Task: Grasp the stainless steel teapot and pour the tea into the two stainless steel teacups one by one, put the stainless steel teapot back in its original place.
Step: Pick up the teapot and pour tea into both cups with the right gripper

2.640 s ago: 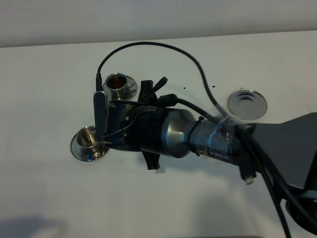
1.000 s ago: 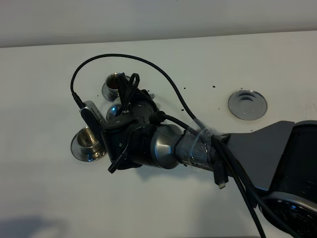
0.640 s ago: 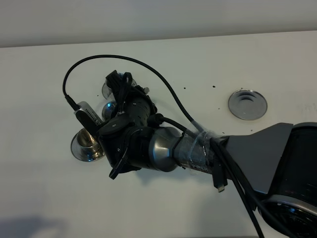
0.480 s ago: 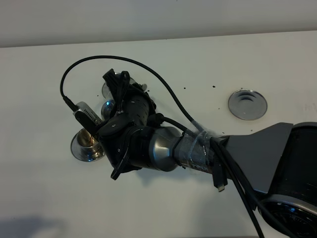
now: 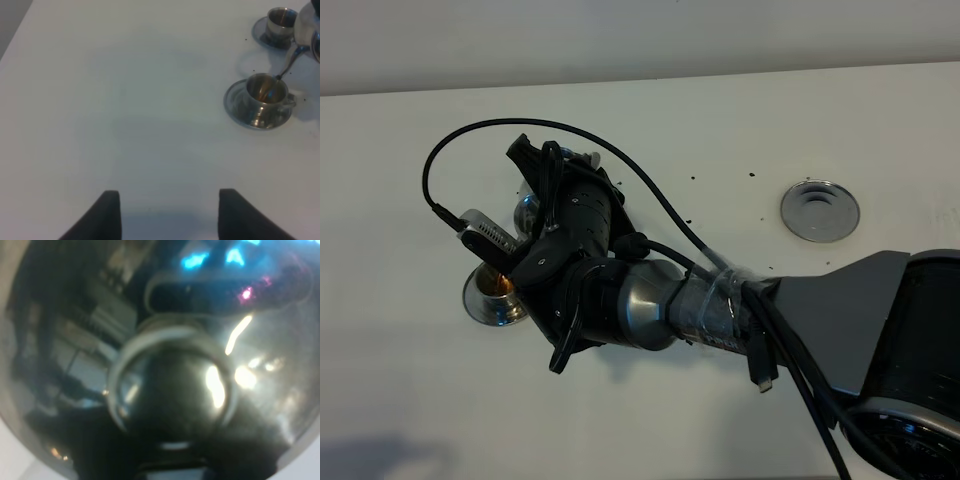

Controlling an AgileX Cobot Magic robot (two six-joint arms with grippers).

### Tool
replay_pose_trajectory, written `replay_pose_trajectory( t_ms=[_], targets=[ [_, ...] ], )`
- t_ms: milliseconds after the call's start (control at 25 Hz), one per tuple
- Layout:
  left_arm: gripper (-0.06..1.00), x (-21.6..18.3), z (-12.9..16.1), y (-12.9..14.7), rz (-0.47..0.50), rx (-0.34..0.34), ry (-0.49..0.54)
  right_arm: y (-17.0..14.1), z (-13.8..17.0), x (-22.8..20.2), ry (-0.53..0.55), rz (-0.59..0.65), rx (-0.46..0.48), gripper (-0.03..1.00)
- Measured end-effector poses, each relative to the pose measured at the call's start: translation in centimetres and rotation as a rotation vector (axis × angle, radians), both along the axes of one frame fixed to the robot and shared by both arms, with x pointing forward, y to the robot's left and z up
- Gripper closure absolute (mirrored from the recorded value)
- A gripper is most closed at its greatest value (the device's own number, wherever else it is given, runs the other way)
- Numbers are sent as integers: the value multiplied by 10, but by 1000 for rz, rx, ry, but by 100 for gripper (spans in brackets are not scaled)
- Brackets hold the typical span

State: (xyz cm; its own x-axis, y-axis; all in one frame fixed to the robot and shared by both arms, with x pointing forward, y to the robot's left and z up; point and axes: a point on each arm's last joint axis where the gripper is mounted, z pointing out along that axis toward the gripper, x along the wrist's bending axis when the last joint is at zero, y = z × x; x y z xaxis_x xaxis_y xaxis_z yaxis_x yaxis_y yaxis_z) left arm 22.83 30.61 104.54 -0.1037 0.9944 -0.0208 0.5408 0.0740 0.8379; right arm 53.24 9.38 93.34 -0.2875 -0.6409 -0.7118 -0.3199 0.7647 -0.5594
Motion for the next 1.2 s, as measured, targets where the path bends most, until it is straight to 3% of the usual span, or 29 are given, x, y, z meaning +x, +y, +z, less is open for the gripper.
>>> replay_pose_trajectory(
  t_ms=[1200],
  targets=[
    [47,0,0,0,-1,2,0,3,7,3,-98,84,-114,79]
  ],
)
